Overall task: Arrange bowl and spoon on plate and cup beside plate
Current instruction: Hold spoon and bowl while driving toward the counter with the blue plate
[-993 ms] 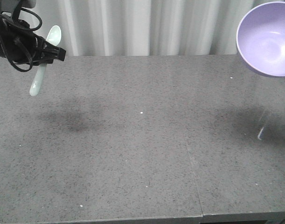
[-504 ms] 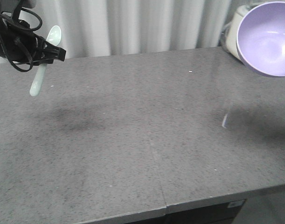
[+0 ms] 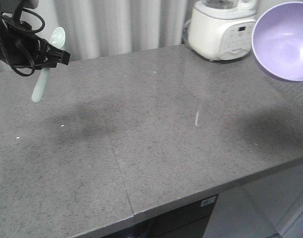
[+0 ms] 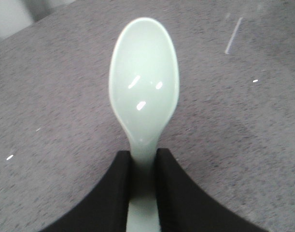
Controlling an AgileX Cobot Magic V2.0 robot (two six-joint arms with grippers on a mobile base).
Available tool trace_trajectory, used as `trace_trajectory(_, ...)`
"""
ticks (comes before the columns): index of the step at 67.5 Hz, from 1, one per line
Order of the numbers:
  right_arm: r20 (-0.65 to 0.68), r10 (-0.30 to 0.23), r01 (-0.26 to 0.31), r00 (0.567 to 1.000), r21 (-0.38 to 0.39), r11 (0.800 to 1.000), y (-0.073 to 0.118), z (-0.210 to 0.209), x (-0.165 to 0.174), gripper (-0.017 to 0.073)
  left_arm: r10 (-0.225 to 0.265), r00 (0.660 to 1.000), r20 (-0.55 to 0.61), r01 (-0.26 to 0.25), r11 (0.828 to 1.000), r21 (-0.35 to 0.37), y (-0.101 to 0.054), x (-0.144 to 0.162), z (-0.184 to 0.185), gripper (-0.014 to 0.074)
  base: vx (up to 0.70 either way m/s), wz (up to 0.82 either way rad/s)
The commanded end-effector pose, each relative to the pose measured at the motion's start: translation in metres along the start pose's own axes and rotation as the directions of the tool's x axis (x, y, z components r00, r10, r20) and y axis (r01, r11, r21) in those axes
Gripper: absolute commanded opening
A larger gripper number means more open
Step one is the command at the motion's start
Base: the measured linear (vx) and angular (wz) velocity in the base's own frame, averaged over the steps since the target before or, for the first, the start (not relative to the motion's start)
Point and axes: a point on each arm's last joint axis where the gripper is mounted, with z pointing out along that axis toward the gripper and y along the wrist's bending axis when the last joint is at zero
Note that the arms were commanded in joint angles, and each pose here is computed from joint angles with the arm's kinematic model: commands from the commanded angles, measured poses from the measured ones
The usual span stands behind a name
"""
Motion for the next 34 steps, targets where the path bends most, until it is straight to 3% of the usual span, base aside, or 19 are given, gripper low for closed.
trace_trajectory(1, 0.12, -0.004, 0.004, 0.993, 0.002, 1.0, -0.0007, -0.0167, -0.014, -0.0003, -0.002, 0.993, 0.121, 0.0, 1.0, 0.01, -0.0038, -0.0132, -0.0228, -0.0006, -0.01, -0.34)
trace_trajectory(34, 0.12, -0.004, 0.004, 0.993, 0.002, 1.0, -0.0007, -0.0167, -0.014, -0.0003, -0.002, 0.993, 0.121, 0.0, 1.0, 0.01, -0.0038, -0.0132, -0.0228, -0.0006, -0.01, -0.35)
